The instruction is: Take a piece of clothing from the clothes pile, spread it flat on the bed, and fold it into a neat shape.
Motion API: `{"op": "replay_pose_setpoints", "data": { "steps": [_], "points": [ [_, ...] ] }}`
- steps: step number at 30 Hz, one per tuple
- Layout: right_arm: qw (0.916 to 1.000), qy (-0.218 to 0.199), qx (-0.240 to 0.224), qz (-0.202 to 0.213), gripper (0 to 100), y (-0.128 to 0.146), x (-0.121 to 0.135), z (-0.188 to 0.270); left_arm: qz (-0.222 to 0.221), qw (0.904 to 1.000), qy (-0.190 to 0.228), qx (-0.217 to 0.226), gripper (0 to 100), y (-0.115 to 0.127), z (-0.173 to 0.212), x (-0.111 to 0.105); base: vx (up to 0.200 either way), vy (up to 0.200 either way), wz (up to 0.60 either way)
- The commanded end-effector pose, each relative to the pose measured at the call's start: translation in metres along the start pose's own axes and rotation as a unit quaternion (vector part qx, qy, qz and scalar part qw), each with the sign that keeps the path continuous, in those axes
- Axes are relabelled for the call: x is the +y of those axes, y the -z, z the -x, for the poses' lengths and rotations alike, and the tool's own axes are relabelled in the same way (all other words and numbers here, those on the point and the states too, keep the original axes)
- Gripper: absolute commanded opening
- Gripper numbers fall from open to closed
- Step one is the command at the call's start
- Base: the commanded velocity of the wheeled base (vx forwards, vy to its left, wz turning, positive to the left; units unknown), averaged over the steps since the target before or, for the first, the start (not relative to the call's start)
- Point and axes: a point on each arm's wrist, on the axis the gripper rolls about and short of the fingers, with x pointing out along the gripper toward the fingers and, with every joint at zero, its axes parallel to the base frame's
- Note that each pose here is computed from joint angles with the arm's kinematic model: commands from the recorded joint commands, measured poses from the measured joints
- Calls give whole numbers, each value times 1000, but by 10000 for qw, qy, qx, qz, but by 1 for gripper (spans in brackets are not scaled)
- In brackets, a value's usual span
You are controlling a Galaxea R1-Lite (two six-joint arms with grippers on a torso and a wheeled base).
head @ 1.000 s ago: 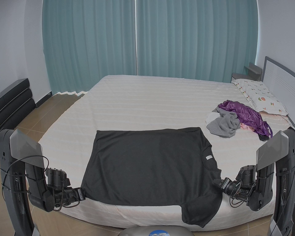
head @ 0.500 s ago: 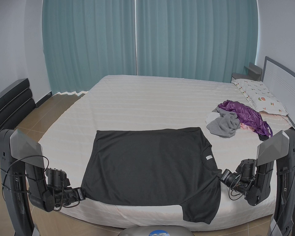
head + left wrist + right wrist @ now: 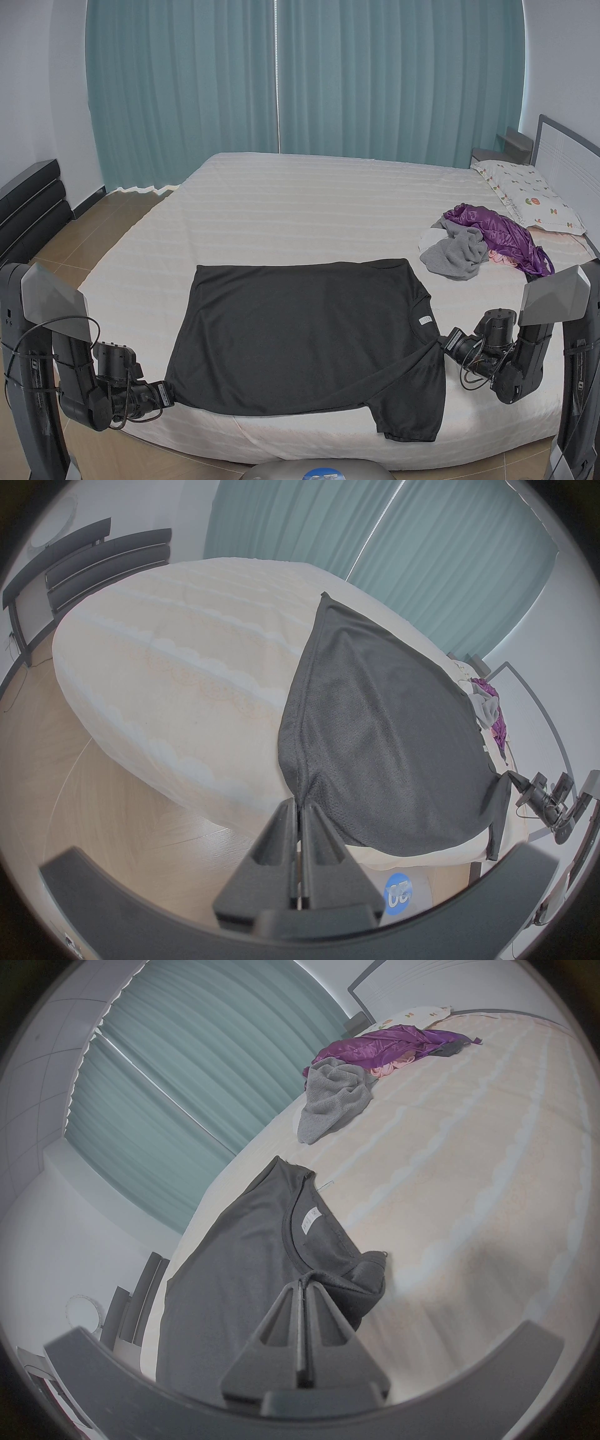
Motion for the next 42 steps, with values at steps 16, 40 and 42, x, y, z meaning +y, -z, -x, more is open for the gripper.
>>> {"op": "replay_pose_setpoints", "data": {
  "steps": [16, 40, 42],
  "points": [
    [9991, -256, 290, -201, 100, -10, -20, 33, 12, 10000, 1, 7, 0, 0, 0, 0, 0, 0, 0],
    [9832, -360, 1733, 447, 100, 42, -25, 61, 11, 10000, 3, -34, 0, -1, 1, 0, 0, 0, 0],
    [9839, -333, 1692, 460, 100, 41, -24, 59, 12, 10000, 1, -27, 0, -1, 0, 0, 0, 0, 0]
  ]
}}
